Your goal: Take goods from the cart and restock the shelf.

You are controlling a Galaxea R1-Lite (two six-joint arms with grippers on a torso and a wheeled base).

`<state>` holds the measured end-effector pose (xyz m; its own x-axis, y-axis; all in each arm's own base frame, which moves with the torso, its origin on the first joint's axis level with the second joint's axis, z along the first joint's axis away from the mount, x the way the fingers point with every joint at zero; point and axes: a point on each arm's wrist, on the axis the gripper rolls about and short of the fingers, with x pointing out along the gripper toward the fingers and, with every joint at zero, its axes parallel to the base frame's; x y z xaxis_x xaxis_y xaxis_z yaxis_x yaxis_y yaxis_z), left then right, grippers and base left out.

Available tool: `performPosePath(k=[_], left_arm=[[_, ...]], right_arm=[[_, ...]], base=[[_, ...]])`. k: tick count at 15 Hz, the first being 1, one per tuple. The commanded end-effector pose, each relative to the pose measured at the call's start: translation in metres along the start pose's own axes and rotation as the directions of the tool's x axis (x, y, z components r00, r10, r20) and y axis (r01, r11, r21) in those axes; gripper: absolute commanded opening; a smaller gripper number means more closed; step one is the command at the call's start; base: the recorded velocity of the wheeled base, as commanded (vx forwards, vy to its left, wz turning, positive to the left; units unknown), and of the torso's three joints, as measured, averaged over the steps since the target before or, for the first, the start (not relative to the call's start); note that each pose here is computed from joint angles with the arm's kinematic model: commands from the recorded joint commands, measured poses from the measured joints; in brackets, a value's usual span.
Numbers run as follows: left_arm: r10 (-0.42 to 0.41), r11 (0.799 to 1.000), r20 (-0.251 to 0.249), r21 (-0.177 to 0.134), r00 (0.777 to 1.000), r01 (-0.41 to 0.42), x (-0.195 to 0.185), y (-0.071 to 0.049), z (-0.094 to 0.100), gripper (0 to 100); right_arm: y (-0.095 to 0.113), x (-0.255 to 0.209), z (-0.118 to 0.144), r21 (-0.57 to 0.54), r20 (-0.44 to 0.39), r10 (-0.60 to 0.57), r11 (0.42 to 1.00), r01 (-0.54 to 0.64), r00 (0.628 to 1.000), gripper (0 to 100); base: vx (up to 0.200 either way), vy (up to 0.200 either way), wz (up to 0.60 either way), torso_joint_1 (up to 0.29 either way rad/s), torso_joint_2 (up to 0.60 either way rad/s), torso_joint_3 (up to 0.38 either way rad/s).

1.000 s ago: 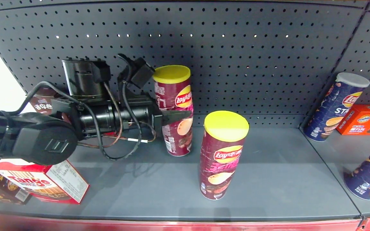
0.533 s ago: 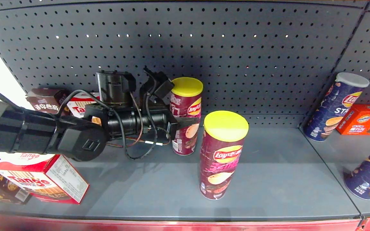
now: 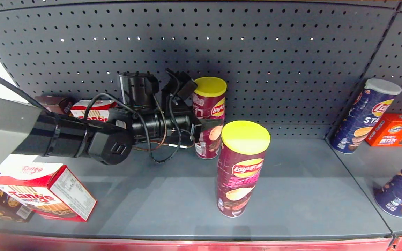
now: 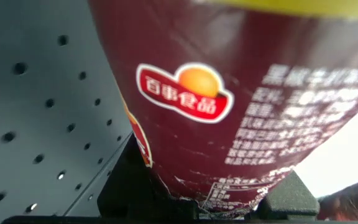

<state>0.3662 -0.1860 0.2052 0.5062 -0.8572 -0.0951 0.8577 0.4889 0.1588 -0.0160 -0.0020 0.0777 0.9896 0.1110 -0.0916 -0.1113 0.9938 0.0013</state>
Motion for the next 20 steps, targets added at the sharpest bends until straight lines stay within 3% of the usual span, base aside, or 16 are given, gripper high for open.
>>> performPosePath(k=[1, 5, 10, 14, 15, 20], left_arm=[[-0.010, 1.000, -0.002, -0.006, 1.000, 0.010, 0.005, -0.002, -0.004, 0], [-0.015, 0.999, 0.002, -0.032, 1.000, 0.015, 0.008, -0.004, -0.007, 0], [-0.006, 1.000, 0.008, -0.027, 1.000, 0.006, 0.009, -0.004, -0.011, 0], [0.001, 1.000, 0.000, -0.031, 1.000, -0.001, 0.006, -0.010, -0.028, 0], [0.007, 1.000, -0.001, -0.029, 1.000, -0.007, 0.004, -0.011, -0.032, 100], [0.075, 0.997, 0.019, -0.011, 0.997, -0.075, 0.000, -0.011, -0.023, 100]], right_arm=[[0.000, 0.000, 0.000, 0.000, -0.002, 0.000, 1.000, 0.000, 1.000, 100], [0.000, 0.000, 0.000, 0.000, -0.002, 0.000, 1.000, 0.000, 1.000, 100], [0.000, 0.000, 0.000, 0.000, -0.002, 0.000, 1.000, 0.000, 1.000, 100], [0.000, 0.000, 0.000, 0.000, 0.000, 0.000, 1.000, 0.000, 1.000, 100], [0.000, 0.000, 0.000, 0.000, -0.002, 0.000, 1.000, 0.000, 1.000, 100], [0.000, 0.000, 0.000, 0.000, -0.002, 0.000, 1.000, 0.000, 1.000, 100]], base=[[0.000, 0.000, 0.00, 0.000, 0.00, 0.000], [0.000, 0.000, 0.00, 0.000, 0.00, 0.000], [0.000, 0.000, 0.00, 0.000, 0.00, 0.000], [0.000, 0.000, 0.00, 0.000, 0.00, 0.000], [0.000, 0.000, 0.00, 0.000, 0.00, 0.000], [0.000, 0.000, 0.00, 0.000, 0.00, 0.000]])
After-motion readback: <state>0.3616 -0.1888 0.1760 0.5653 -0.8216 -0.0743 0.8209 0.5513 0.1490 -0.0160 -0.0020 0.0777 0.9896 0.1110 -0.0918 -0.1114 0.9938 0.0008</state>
